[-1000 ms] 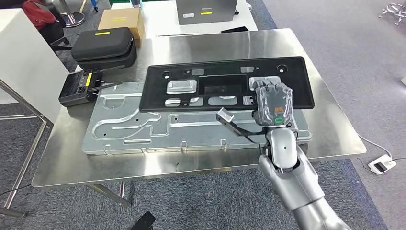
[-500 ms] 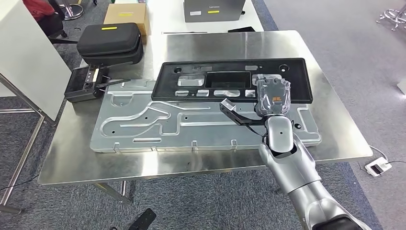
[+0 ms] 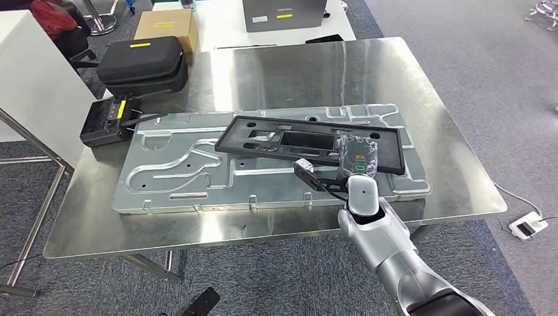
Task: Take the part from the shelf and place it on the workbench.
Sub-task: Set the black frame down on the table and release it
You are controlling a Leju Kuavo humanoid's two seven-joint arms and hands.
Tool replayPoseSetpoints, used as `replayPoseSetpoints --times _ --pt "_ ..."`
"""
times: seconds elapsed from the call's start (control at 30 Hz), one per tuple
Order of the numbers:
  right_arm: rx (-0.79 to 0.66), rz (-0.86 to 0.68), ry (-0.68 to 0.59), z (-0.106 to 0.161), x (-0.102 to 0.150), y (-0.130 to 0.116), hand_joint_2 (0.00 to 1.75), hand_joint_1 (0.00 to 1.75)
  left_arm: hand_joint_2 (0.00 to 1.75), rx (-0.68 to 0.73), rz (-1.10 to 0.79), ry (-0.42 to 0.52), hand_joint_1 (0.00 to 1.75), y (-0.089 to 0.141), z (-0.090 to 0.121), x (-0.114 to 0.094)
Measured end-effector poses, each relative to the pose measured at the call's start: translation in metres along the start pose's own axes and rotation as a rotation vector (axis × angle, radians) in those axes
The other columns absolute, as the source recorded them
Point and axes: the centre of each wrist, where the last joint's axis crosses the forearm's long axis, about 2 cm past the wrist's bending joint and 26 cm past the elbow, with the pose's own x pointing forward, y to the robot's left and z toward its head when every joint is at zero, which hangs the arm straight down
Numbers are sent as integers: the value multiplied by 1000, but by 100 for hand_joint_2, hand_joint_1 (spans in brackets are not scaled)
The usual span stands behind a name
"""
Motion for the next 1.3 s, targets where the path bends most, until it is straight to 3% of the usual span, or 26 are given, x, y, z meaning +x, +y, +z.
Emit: replayPoseSetpoints --times 0.2,0.27,0.3,0.4,0.43,0.53,0.9,1.3 --pt "57 -9 -14 5 5 8 175 159 0 4 2 2 0 1 0 0" --pt "76 -14 -13 9 7 14 175 148 0 4 2 3 0 1 0 0" --pt "82 -15 -13 11 7 17 175 122 0 5 2 2 0 1 0 0" --pt "102 -18 -19 15 10 23 175 13 0 6 0 -1 0 2 -1 1" --pt "110 -20 -23 18 11 26 131 0 0 7 0 -1 0 2 -1 1" --pt "96 -33 -31 23 13 32 0 0 0 10 3 0 0 2 -1 1" --pt "-128 -154 -79 40 20 26 0 0 0 47 37 20 0 -3 3 -5" --pt "-347 -157 -149 71 4 2 0 0 0 74 61 45 0 -7 10 -17"
